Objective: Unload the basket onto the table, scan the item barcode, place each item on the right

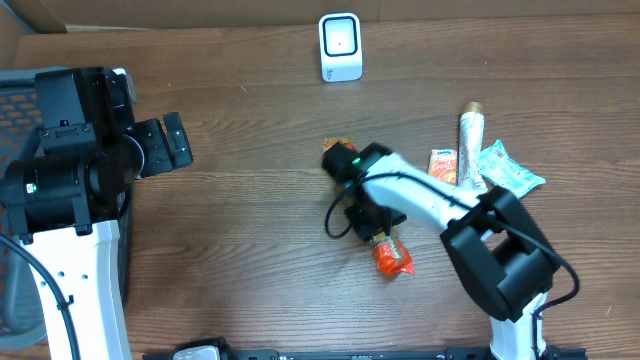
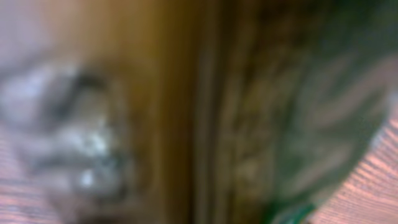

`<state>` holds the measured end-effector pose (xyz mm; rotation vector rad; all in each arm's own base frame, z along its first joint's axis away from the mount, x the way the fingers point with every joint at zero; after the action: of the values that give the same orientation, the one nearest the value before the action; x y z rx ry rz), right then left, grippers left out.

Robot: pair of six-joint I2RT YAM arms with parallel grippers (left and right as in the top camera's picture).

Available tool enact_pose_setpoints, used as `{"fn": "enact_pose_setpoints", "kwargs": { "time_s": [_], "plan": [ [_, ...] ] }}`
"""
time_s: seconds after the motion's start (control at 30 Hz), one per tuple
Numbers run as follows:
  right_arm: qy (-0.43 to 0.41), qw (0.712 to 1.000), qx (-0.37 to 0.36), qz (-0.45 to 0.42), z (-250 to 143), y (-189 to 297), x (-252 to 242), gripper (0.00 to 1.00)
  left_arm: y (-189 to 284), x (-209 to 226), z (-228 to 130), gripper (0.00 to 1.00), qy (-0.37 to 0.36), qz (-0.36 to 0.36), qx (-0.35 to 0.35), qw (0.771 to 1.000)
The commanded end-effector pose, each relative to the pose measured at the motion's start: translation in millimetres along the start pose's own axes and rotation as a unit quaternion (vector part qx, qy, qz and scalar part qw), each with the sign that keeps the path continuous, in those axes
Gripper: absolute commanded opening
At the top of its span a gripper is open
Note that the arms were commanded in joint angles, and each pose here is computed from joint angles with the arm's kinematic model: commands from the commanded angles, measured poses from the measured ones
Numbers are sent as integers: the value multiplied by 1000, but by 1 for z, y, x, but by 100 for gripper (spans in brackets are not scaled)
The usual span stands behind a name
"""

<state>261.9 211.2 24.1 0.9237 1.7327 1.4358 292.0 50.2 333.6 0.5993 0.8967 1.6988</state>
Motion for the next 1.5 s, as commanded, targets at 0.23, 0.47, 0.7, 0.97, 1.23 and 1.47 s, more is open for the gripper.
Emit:
{"fn": "enact_pose_setpoints", "kwargs": {
  "time_s": [0.23, 0.47, 0.7, 0.97, 1.23, 1.47],
  "plan": [
    [-21, 993, -4, 117, 7, 13, -7, 4, 0, -2, 2, 100, -8, -4, -2, 1000],
    [-20, 989, -77, 123, 20, 73, -12, 4, 0, -2, 2, 100, -8, -4, -2, 1000],
    [-15, 972, -191, 138, 21, 161, -17, 4, 0, -2, 2, 100, -8, -4, -1, 1000],
    [-11, 944, -296, 147, -2, 231, -22, 4, 0, -2, 2, 100, -8, -4, -1, 1000],
    [24, 872, -379, 309, -26, 299, -11, 4, 0, -2, 2, 100, -8, -4, -2, 1000],
    [21, 783, -400, 476, -45, 340, -44, 4, 0, -2, 2, 100, -8, -4, -1, 1000]
  ]
}}
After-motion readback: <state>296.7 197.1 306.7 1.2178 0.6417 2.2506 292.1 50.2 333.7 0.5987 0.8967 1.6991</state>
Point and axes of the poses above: each gripper's point midway between its finger pads, its own y axis back along the fingers, its own x axis along the line the jaws close on, z = x × y, the point moved 2 cm from there along y, back along the fingers, and after that the axes turned 2 degrees about y, right-handed, at the moved point
